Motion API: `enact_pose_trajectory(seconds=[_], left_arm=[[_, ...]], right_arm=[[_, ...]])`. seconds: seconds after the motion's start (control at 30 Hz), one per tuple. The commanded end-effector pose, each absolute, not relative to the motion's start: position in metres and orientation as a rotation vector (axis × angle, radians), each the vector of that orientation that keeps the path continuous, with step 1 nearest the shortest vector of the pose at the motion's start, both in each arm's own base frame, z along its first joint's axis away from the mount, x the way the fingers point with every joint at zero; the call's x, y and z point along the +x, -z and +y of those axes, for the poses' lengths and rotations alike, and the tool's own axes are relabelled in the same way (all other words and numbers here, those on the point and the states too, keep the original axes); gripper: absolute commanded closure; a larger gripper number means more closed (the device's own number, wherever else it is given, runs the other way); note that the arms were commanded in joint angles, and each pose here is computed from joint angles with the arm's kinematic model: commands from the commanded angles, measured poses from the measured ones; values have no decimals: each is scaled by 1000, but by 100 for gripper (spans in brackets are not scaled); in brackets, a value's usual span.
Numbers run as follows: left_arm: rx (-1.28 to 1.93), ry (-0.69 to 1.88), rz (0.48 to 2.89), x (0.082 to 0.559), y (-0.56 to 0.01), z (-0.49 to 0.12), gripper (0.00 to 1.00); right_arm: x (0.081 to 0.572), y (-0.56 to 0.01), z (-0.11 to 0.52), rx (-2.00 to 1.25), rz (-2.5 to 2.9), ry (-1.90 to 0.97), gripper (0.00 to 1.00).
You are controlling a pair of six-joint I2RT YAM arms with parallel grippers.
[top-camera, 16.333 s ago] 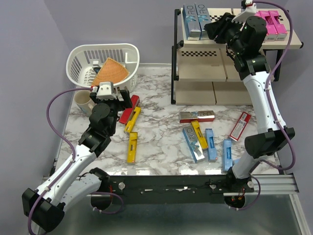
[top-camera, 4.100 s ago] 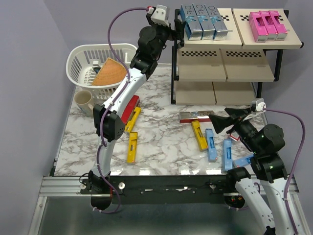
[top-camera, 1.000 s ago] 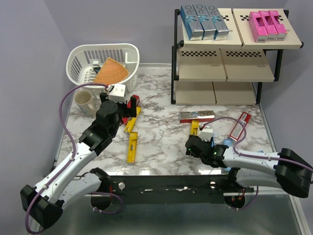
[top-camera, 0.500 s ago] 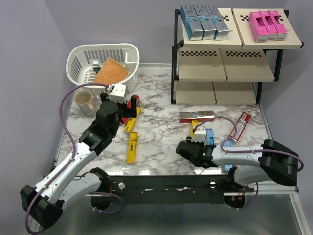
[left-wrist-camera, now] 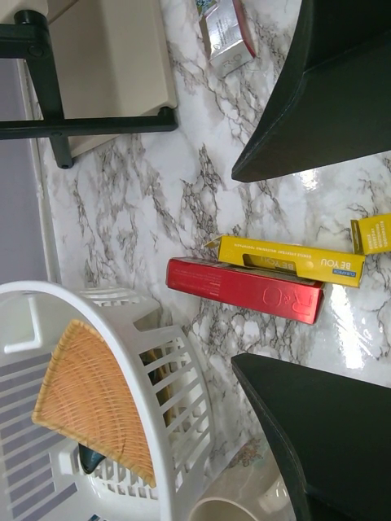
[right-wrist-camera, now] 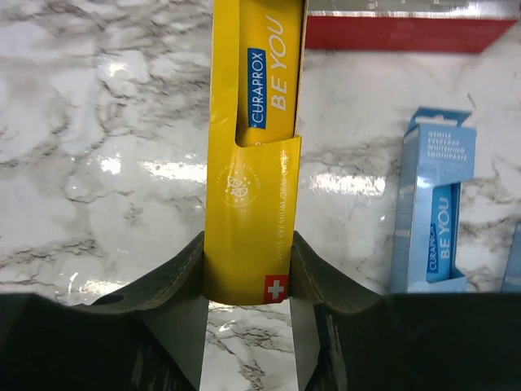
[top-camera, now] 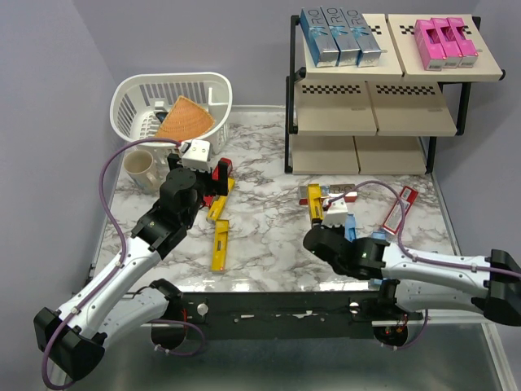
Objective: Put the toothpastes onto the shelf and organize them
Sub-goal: Pick up the toothpaste from the center of the board, then place the toothpaste on the shelf.
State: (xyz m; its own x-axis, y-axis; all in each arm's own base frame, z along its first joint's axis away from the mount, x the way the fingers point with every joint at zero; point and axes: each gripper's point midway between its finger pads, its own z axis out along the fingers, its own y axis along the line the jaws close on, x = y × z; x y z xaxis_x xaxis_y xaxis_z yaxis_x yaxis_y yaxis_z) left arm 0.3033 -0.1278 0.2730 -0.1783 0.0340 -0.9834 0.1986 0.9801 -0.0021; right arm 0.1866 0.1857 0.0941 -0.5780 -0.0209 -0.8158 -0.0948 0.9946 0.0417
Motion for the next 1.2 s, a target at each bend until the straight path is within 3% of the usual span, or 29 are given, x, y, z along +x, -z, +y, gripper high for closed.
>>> enact_pose_trajectory(seconds=[0.0,0.3,0.53,0.8,1.17], left_arm=[[183,170,1741,302,-274,-130,1],[186,161,1741,303,-273,-130,1],[189,154,1756,306,-266,-132,1],[198,146,1767,308,-262,-133,1],[199,171,1759,307,-266,-135,1]], right_arm=[[214,-166,200,-212,1991,-139,60],[281,-274,205,-244,1728,-218,62],[341,-326,203,-204,1612,-164,61],[415,-324,203,-181,1636,-73,59],[457,-303,208,-139,1635,-77,51]])
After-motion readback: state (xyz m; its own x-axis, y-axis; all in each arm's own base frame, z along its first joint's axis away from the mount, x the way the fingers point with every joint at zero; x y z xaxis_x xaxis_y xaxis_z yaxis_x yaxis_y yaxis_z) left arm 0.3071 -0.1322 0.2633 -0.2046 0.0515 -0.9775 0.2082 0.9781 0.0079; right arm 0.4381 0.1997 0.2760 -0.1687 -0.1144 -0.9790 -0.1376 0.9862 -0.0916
